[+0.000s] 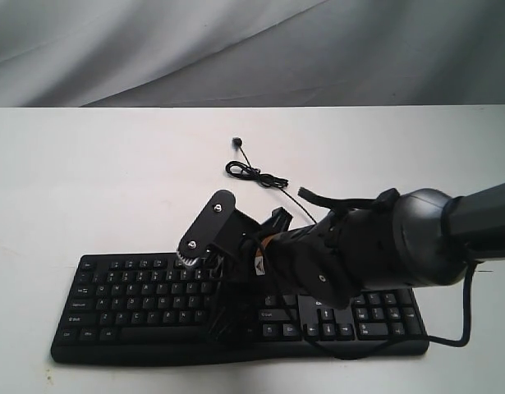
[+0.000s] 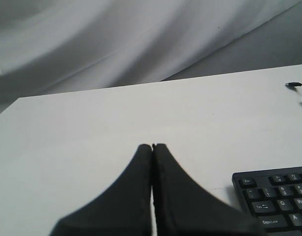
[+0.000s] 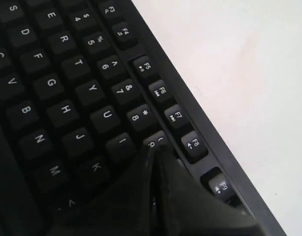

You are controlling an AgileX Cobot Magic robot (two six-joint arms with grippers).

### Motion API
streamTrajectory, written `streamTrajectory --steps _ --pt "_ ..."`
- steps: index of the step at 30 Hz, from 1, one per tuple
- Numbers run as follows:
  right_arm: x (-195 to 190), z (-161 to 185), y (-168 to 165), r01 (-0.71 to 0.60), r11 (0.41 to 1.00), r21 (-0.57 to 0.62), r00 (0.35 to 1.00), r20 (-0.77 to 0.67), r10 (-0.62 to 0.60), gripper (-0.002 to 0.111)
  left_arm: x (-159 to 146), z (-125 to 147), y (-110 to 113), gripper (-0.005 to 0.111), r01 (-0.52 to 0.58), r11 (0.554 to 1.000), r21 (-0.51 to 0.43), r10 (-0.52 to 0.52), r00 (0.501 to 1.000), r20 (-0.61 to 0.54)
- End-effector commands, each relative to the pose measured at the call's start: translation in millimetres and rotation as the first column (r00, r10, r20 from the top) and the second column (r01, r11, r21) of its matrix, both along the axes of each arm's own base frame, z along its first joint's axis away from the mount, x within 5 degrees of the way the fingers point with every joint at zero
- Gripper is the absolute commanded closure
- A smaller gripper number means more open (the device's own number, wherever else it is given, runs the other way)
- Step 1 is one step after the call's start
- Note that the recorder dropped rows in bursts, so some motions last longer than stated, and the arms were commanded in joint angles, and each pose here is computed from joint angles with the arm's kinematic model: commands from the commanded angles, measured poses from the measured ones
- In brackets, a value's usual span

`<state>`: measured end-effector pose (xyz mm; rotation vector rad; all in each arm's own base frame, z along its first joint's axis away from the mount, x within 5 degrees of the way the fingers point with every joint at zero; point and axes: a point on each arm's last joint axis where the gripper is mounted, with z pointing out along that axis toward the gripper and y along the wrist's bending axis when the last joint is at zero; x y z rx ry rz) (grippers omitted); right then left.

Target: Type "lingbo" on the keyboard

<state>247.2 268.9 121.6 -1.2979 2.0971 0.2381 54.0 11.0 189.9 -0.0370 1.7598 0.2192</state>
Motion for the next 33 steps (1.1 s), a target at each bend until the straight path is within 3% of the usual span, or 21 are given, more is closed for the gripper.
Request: streamTrajectory --steps 1,22,26,33 --pt "-0.5 -9.7 0.4 -0.005 1.000 -0.011 1.000 -0.005 0.005 0.108 0.1 -0.4 -0.6 0.107 0.008 1.000 -0.005 -0.008 1.000 0.010" --pt "-7.6 42.8 -8.2 -0.028 0.998 0.053 0.996 0.080 0.024 0.108 0.1 -0.4 -0.6 0.107 0.008 1.000 -0.005 -0.008 1.000 0.010" --pt "-20.6 61.7 -25.3 -0.021 0.996 0.082 0.994 0.105 0.012 0.108 0.1 -0.4 -0.6 0.107 0.008 1.000 -0.005 -0.008 1.000 0.010" --pt "-59.3 111.3 -83.1 0.034 0.977 0.211 0.981 0.180 -0.073 0.108 0.1 -0.4 -0.6 0.107 0.008 1.000 -0.005 -0.008 1.000 0.010"
